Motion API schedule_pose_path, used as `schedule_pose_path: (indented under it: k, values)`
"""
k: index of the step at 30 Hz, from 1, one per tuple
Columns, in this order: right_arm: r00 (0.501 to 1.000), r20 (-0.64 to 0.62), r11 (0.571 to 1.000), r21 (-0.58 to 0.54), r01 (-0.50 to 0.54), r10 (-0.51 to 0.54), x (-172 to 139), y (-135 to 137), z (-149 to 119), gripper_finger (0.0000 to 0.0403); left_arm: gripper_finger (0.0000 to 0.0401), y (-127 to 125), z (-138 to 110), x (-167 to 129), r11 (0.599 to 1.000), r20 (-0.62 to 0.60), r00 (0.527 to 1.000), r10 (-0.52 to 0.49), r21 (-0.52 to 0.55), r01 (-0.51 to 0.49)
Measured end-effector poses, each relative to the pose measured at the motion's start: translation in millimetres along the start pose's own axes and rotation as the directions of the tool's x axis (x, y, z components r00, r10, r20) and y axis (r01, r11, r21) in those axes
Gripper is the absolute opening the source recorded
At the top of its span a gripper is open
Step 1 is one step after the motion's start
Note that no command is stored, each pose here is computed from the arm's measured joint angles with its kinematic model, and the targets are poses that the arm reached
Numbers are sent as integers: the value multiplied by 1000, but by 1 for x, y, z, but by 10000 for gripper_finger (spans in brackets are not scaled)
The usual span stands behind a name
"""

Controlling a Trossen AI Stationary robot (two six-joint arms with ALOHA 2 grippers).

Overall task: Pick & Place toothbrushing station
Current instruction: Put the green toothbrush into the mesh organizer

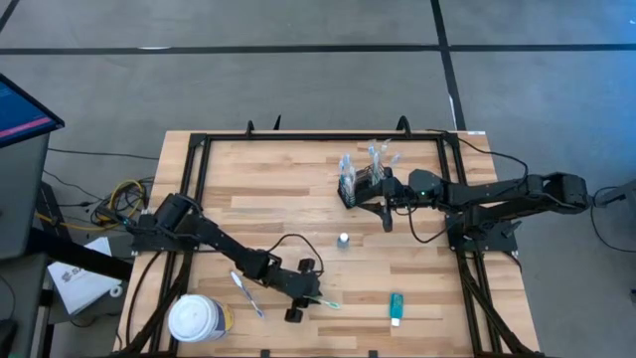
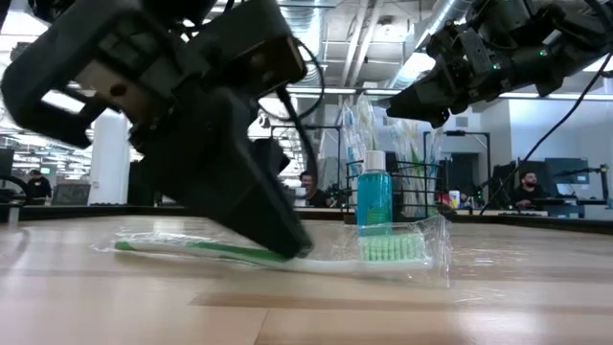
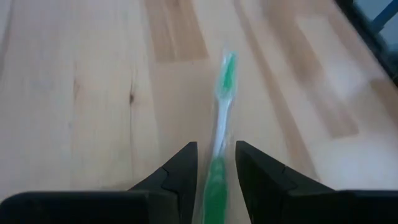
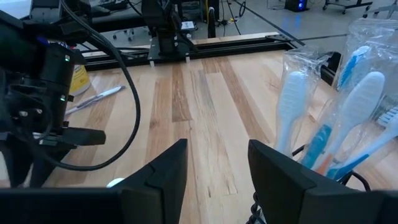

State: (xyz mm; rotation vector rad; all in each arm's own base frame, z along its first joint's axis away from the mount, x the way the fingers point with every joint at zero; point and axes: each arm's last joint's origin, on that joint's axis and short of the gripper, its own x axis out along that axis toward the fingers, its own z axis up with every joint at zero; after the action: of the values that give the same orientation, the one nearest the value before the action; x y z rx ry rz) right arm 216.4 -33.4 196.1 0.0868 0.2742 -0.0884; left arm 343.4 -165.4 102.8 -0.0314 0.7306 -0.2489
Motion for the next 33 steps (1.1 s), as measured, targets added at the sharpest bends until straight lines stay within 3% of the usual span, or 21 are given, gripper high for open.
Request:
schedule_pose_path:
  k: [7,14,27,33]
  values:
    - [1000,-1,1000,0,0,0,0,0,0,159,91,-1,1,0,1000,8,1000,0,1,0]
    - [1000,-3,1000,0,0,0,0,0,0,159,8,-1,1,0,1000,7,1000,0,3,0]
    - [1000,-4,1000,1,1,-1,0,0,0,159,0,1,2,0,999,26,999,48,25,-48]
    - [1000,-4,1000,1,1,-1,0,0,0,159,0,-1,15,-11,998,85,995,44,41,-48]
